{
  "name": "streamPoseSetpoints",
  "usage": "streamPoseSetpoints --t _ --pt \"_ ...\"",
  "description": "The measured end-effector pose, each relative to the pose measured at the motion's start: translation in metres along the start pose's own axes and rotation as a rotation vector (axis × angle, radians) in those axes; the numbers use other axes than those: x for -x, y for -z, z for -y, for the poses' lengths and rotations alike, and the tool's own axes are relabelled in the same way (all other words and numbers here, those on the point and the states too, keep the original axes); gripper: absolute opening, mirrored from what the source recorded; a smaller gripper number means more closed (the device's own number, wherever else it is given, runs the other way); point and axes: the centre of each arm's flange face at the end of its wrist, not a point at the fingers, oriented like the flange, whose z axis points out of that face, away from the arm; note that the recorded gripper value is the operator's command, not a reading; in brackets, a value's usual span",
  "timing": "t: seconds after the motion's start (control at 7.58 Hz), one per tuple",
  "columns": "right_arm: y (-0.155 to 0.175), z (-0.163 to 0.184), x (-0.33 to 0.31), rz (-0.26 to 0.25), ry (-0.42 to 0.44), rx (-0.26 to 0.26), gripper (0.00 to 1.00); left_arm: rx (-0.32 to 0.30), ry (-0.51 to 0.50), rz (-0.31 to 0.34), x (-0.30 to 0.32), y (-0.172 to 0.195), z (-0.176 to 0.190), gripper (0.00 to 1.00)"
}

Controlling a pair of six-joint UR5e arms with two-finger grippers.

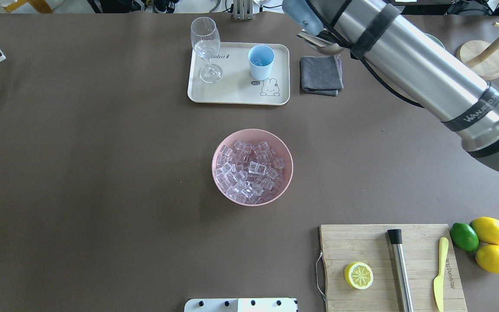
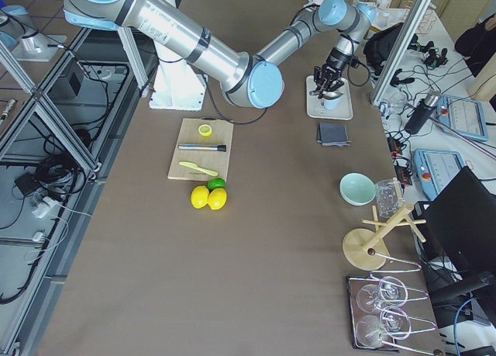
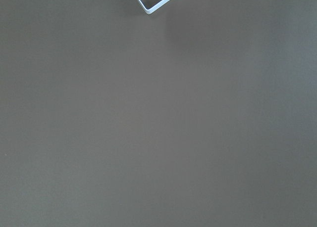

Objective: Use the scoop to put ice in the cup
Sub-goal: 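Carry the empty scoop back to its spot beside the table edge with the right gripper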

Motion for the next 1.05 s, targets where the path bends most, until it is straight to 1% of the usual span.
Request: streamPoseSetpoints --t 0.26,0.4,0.66,0.92,1.05 --pt "-0.013 -0.085 -0.045 -0.005 -0.071 -0.076 0.0 -0.003 -0.007 0.001 -0.003 0.001 0.001 0.98" --pt "-0.029 -0.132 -0.06 -0.011 -0.132 -0.109 0.0 -0.002 -0.008 0.002 -0.003 0.0 0.002 0.98" --pt "-0.08 -0.231 -0.069 -0.015 -0.277 -0.169 0.0 -0.004 -0.014 -0.001 -0.003 -0.001 0.002 0.98" --pt "-0.129 -0.296 -0.071 -0.004 -0.423 -0.202 0.0 -0.021 -0.032 -0.004 -0.003 -0.002 0.003 0.98" --pt "-0.16 -0.32 -0.079 0.022 -0.488 -0.239 0.0 -0.03 -0.04 -0.005 -0.002 -0.003 0.004 0.98"
